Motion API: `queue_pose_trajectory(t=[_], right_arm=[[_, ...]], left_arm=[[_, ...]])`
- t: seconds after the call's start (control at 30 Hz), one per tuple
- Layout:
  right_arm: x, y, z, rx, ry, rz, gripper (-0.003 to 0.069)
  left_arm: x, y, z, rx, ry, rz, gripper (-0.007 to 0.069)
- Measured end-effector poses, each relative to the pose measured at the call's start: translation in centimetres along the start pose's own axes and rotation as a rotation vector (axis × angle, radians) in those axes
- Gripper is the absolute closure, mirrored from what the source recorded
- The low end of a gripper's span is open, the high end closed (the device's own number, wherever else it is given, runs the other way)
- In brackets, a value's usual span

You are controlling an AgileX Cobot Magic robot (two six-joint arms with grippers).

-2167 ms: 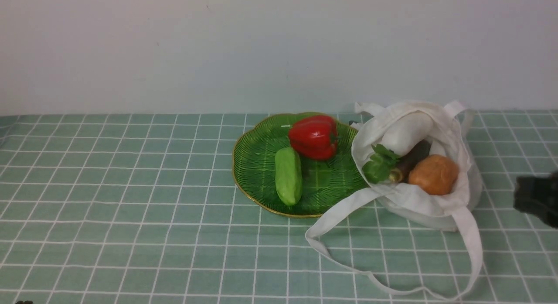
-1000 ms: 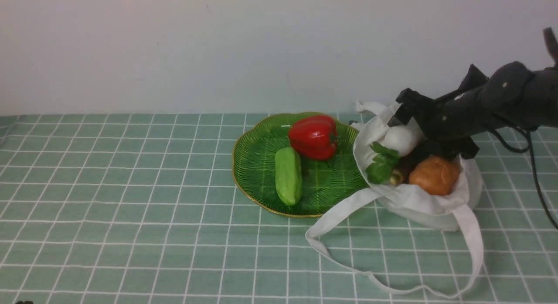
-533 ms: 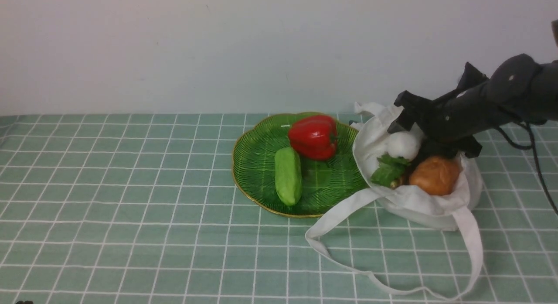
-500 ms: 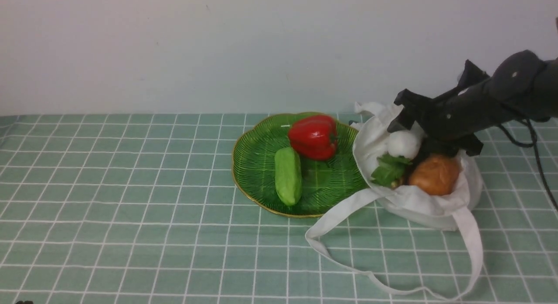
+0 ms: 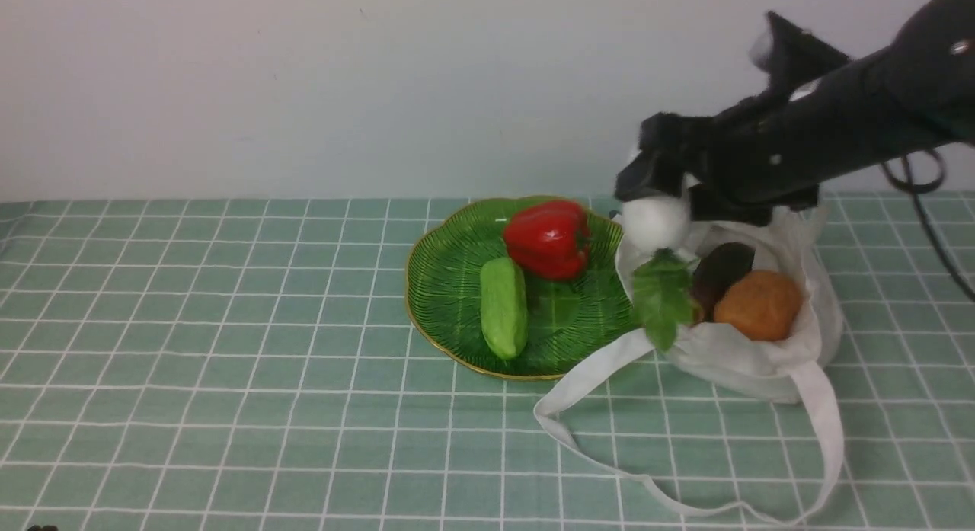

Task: Take vegetables from cloth bag on blue coffee tablecloth place on plate.
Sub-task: 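Take the vegetable out of the bag and place it on the plate with the right gripper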

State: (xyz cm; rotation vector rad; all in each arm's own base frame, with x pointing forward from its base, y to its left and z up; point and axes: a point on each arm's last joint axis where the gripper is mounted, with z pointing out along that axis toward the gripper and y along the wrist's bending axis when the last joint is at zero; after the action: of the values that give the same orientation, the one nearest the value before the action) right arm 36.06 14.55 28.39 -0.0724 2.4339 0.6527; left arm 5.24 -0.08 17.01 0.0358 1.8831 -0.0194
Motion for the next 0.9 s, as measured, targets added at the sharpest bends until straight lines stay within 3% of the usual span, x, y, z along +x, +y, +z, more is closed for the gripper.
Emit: queue_pose_trajectory(t=[0.07, 0.2, 0.47, 0.5, 0.67, 0.83, 0.9], right_arm=[[0.9, 1.7, 2.3, -0.019, -0.019, -0.136, 0.0178], [1.8, 2.2, 5.9, -0.003, -0.059, -0.257, 0.0178], [2.5, 0.7, 10.0, 0.060, -0.117, -0.344, 0.0155], [2.5, 0.7, 10.0, 0.060, -0.116, -0.345, 0.0151], [2.5, 0.8, 9.8, 0.057, -0.113, -0.354, -0.0005], [2.1, 1.7, 7.7, 0.034, -0.096, -0.394, -0.0031], [1.5, 2.9, 4.6, 0.020, -0.084, -0.475, -0.0023]], left_arm=[[0.0, 0.0, 0.0, 0.000, 0.000, 0.000, 0.0633], [0.0, 0.0, 0.0, 0.000, 0.000, 0.000, 0.0633], [0.0, 0.0, 0.0, 0.000, 0.000, 0.000, 0.0633], [0.0, 0.0, 0.0, 0.000, 0.000, 0.000, 0.0633], [0.0, 0.0, 0.0, 0.000, 0.000, 0.000, 0.0633], [0.0, 0.0, 0.0, 0.000, 0.000, 0.000, 0.0633], [0.0, 0.0, 0.0, 0.000, 0.000, 0.000, 0.0633]])
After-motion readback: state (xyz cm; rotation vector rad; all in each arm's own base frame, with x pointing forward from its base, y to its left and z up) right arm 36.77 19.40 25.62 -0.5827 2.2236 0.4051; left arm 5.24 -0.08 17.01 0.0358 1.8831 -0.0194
